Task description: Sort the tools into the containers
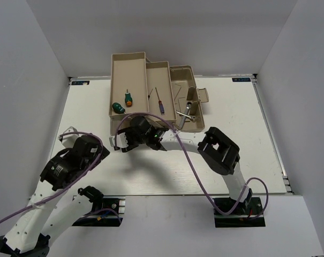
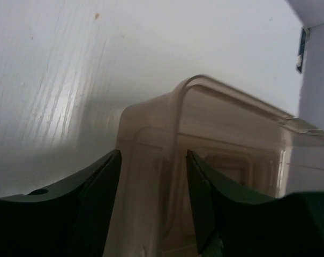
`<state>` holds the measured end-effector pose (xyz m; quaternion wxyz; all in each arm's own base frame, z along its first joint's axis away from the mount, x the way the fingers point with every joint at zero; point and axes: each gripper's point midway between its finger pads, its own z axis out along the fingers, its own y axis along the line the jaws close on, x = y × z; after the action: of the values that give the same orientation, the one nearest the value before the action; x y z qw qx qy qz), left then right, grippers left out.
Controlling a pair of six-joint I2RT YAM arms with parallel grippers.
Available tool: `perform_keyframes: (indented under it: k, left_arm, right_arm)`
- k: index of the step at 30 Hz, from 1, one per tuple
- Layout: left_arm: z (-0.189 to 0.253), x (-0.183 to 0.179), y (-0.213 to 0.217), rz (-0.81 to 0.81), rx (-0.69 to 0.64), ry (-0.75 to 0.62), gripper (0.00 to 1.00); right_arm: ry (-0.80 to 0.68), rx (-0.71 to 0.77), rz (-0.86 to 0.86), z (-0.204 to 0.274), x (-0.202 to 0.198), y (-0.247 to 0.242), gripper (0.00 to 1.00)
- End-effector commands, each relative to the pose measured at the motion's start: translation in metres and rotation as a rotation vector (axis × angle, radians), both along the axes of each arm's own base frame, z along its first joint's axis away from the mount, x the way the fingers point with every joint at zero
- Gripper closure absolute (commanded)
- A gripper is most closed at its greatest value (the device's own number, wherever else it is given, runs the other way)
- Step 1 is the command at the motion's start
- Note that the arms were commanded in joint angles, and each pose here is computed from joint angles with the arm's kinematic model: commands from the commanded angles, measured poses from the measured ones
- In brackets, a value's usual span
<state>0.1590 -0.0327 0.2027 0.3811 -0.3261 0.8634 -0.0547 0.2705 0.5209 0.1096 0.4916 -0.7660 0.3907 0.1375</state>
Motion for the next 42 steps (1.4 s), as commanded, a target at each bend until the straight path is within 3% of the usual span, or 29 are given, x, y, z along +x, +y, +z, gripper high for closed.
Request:
perform_keyframes:
  k: [1, 2, 5, 6, 8, 17, 26, 31, 34, 35, 41, 42]
  left_arm:
    - [-0.001, -0.002, -0.001, 0.108, -0.124, -0.053, 0.06]
    - [-0.002, -0.004, -0.002, 0.105, -0.137, -0.062, 0.06]
    - [-0.013, -0.004, -0.006, 0.11, -0.165, -0.047, 0.06]
    - [-0.016, -0.005, -0.011, 0.096, -0.18, -0.034, 0.06]
    - [-0.024, -0.002, -0.016, 0.094, -0.197, -0.027, 0.06]
    - [-0.059, 0.014, -0.055, 0.004, -0.298, 0.017, 0.06]
    - [-0.101, 0.034, -0.079, -0.092, -0.281, 0.069, 0.06]
    - [-0.117, 0.043, -0.093, -0.145, -0.299, 0.071, 0.14]
    - [-0.12, 0.052, -0.097, -0.17, -0.294, 0.059, 0.3]
    - [-0.121, 0.054, -0.098, -0.186, -0.281, 0.056, 0.41]
    - [-0.121, 0.088, -0.104, -0.236, -0.225, 0.019, 0.78]
    - [-0.13, 0.091, -0.105, -0.239, -0.204, 0.054, 0.8]
  right_arm:
    - [-0.022, -0.028, -0.024, 0.0, 0.013, 0.001, 0.43]
    - [-0.019, -0.031, -0.024, -0.001, 0.012, 0.001, 0.45]
    - [-0.01, -0.043, -0.022, -0.001, 0.013, -0.003, 0.65]
    - [-0.007, -0.04, -0.022, 0.001, 0.012, -0.003, 0.83]
    - [-0.007, -0.03, -0.032, 0.005, 0.015, -0.005, 1.0]
    - [0.031, 0.178, -0.129, 0.098, 0.036, -0.011, 1.0]
    - [0.149, 0.379, -0.273, 0.185, 0.064, -0.035, 1.0]
    - [0.229, 0.481, -0.315, 0.229, 0.074, -0.051, 1.0]
    - [0.283, 0.508, -0.325, 0.239, 0.073, -0.062, 1.0]
    - [0.296, 0.509, -0.309, 0.238, 0.071, -0.062, 1.0]
    - [0.394, 0.572, -0.232, 0.241, 0.053, -0.082, 1.0]
    - [0.402, 0.578, -0.23, 0.244, 0.052, -0.085, 1.0]
